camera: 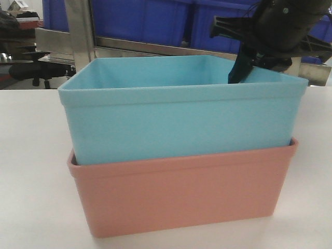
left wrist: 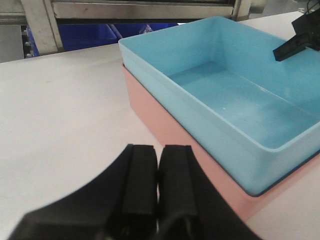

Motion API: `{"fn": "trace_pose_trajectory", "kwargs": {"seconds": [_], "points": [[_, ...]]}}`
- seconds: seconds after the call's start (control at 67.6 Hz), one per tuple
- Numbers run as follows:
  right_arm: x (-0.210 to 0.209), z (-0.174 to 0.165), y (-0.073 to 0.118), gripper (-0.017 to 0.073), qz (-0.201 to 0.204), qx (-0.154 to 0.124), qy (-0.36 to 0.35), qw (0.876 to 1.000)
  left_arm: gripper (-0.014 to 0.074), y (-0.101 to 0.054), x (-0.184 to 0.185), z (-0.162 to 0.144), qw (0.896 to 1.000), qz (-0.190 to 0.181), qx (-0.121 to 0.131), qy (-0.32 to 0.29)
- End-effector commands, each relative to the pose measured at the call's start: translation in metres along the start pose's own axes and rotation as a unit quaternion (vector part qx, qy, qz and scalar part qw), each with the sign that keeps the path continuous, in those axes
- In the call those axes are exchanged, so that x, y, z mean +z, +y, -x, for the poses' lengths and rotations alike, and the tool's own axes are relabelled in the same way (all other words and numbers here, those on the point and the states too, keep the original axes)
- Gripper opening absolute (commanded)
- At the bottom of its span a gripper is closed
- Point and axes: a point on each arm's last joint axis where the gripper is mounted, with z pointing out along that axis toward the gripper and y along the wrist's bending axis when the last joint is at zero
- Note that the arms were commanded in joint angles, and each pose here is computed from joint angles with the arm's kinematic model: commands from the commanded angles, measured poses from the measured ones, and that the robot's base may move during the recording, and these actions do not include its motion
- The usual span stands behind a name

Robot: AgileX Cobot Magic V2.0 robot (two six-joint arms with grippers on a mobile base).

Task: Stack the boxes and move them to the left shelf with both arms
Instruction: 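Lower the light-blue bin into the pink bin and open the right gripper, then lower both grippers onto the far wall of the light-blue bin and grip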

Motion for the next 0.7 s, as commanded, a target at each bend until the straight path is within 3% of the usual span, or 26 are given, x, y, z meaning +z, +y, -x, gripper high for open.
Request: {"fn": "trace_pose_trajectory", "kwargs": {"seconds": [0.0, 0.222, 0.326, 0.459, 0.503, 0.577, 0.681], "points": [[-0.016, 0.021, 0.010, 0.0057, 0.025, -0.033, -0.072, 0.997, -0.0008, -0.002, -0.003, 0.017, 0.998, -0.009, 0.002, -0.056], [-0.016, 0.021, 0.008, 0.0069, 0.013, -0.067, -0.071, 0.995, -0.0003, -0.002, -0.003, 0.017, 0.998, -0.009, 0.002, -0.056], [-0.016, 0.019, 0.007, 0.0202, 0.008, -0.067, -0.059, 0.996, 0.0036, -0.002, -0.003, 0.017, 0.998, -0.011, -0.001, -0.056], [-0.017, 0.017, 0.006, 0.0518, 0.001, -0.069, -0.044, 0.997, 0.0216, -0.003, -0.003, 0.018, 0.998, -0.019, -0.024, -0.054], [-0.017, 0.016, 0.005, 0.0582, -0.002, -0.069, -0.037, 0.997, 0.0288, -0.004, -0.003, 0.018, 0.998, -0.022, -0.032, -0.055], [-0.018, 0.015, 0.005, 0.0629, -0.007, -0.069, -0.025, 0.997, 0.0403, -0.005, -0.003, 0.021, 0.997, -0.027, -0.045, -0.054], [-0.022, 0.016, 0.005, 0.0622, -0.019, -0.071, 0.001, 0.997, 0.0477, -0.006, 0.001, 0.030, 0.997, -0.029, -0.055, -0.034]]}}
